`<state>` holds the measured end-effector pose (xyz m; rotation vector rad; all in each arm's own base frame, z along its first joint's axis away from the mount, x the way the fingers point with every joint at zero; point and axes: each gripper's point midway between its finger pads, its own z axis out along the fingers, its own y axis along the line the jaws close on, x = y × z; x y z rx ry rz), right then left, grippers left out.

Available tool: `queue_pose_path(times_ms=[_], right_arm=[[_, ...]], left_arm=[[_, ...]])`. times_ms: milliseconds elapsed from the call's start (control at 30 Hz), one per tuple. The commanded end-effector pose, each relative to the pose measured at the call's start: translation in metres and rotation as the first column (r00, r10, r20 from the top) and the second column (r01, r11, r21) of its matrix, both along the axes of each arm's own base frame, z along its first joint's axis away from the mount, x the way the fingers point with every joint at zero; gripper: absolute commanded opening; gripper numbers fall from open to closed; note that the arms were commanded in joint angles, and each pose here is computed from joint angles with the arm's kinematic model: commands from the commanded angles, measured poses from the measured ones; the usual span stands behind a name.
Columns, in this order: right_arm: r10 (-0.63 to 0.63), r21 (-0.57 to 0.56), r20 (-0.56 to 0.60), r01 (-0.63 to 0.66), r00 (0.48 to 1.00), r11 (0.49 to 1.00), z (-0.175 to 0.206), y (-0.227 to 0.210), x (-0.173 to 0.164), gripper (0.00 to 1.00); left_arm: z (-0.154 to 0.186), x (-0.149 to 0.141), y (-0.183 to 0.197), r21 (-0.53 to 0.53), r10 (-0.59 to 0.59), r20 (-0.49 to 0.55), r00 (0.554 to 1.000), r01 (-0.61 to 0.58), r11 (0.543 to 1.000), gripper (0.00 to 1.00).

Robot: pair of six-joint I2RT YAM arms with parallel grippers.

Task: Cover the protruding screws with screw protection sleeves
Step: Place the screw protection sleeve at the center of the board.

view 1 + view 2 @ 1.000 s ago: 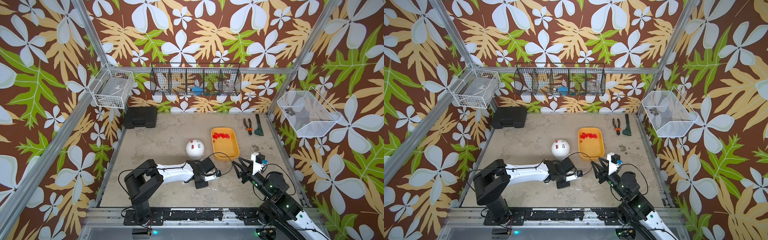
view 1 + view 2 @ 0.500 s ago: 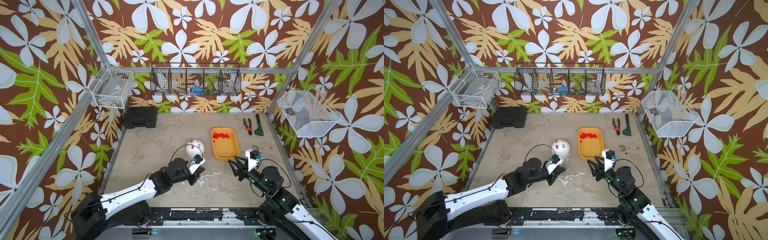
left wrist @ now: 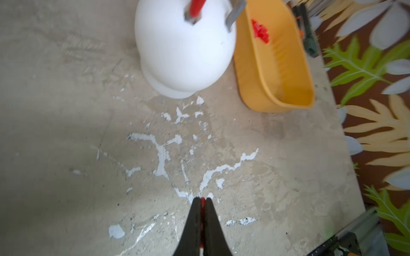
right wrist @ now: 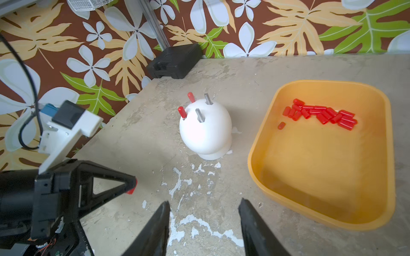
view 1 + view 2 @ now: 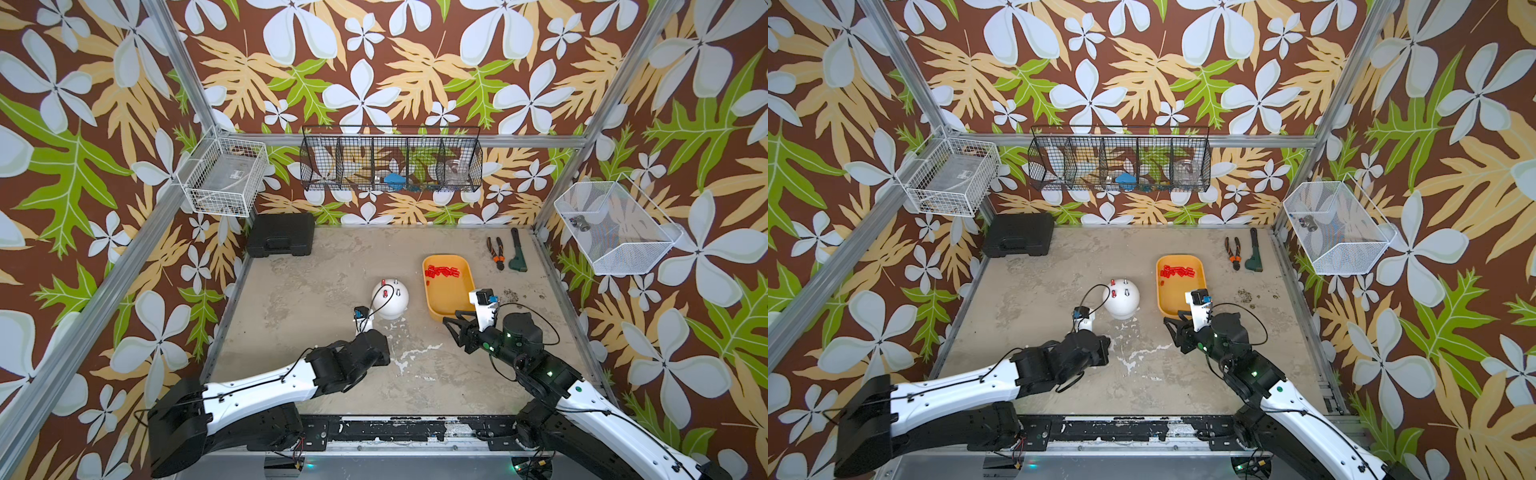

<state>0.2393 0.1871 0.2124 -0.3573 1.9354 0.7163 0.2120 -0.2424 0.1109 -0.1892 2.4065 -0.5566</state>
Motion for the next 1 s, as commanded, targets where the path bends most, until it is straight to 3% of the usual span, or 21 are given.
queue_pose_path(times_ms=[0,233,433,733,800,900,967], right_arm=[[-0.019,-0.01,0.034,0.019,0.999,1.0,0.009,-0.001,0.006,0.53],[-0.03,0.013,0.072,0.029,0.997,0.999,0.022,-0.004,0.005,0.53],[-0.036,0.023,0.085,0.034,0.996,0.999,0.023,-0.006,0.003,0.54],[-0.029,0.025,0.085,0.027,0.996,0.999,0.025,-0.006,0.002,0.54],[-0.027,0.024,0.082,0.025,0.996,0.999,0.023,-0.005,0.002,0.54],[-0.022,0.021,0.076,0.02,0.997,1.0,0.021,-0.004,0.002,0.54],[-0.012,0.021,0.069,0.011,0.998,1.0,0.02,-0.002,0.002,0.55]], left_arm=[[-0.023,-0.002,0.022,0.137,0.162,-0.098,0.982,-0.148,0.979,0.0],[-0.054,-0.002,0.015,0.245,0.183,-0.168,0.969,-0.139,0.96,0.0],[-0.067,0.002,0.013,0.264,0.185,-0.176,0.967,-0.135,0.955,0.0],[-0.087,0.007,0.012,0.237,0.16,-0.214,0.964,-0.108,0.965,0.12],[-0.087,0.008,0.011,0.231,0.15,-0.216,0.965,-0.099,0.968,0.17],[-0.086,0.009,0.011,0.229,0.148,-0.212,0.966,-0.098,0.968,0.33],[-0.08,0.01,0.011,0.216,0.142,-0.202,0.969,-0.097,0.971,0.33]])
